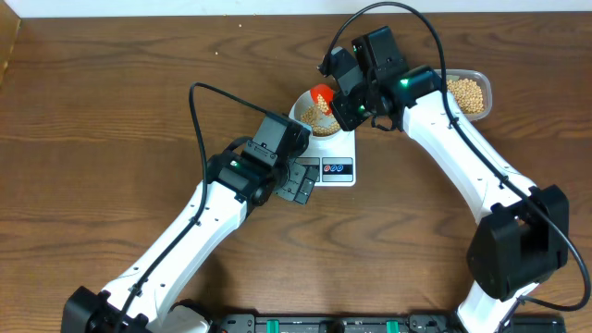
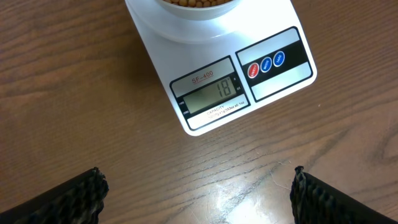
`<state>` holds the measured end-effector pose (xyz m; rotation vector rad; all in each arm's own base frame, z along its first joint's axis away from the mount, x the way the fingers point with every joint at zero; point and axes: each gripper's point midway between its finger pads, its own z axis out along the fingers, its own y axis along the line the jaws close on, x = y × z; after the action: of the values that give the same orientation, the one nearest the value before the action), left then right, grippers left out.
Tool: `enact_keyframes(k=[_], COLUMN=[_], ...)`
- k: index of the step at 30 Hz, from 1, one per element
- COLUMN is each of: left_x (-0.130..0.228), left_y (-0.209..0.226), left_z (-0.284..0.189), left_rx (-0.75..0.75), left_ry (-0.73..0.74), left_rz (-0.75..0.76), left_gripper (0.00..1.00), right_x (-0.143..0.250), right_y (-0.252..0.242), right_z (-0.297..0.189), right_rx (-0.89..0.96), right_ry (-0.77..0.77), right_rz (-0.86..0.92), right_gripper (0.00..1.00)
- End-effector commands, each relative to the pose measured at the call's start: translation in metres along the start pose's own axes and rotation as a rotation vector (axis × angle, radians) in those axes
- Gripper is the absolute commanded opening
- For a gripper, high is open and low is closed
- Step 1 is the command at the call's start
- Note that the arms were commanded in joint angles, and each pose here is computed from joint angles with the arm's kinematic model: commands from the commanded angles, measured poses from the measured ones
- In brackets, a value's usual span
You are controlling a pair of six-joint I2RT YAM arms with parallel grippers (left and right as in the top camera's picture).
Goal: Scoop item into bowl and weigh 50g on scale
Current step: 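Tilt the scoop to pour soybeans into the grey bowl, then move the empty scoop with the right gripper back to the soybean tub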
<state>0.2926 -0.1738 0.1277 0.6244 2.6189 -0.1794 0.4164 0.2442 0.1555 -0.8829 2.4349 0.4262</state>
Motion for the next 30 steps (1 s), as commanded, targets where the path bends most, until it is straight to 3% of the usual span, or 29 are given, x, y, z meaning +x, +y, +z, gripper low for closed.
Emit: enact_keyframes(k=[1,11,21,30], left_x=[0.004,0.004,0.004,0.004], left_y=[0.002,0.002,0.002,0.002], left_z=[0.004,0.004,0.004,0.004], left_rx=[-0.005,-0.005,-0.005,-0.005], left_ry=[0.017,0.017,0.017,0.017], left_rz=[-0.007,-0.007,-0.007,-0.007], left_gripper=[0.96,0.96,0.96,0.96], right_x=[-0.01,-0.017,-0.031,-0.03], right_y=[0.004,0.019,0.02,-0.001], right_z=[-0.013,-0.018,-0.047,-0.066], right_rx=[0.018,0.034,0.075,0.052], right_ry=[-0.034,-0.049,-0.114,-0.149], right_rz=[-0.107,-0.262,-0.279,-0.035], right_gripper=[0.01,0.01,0.01,0.01])
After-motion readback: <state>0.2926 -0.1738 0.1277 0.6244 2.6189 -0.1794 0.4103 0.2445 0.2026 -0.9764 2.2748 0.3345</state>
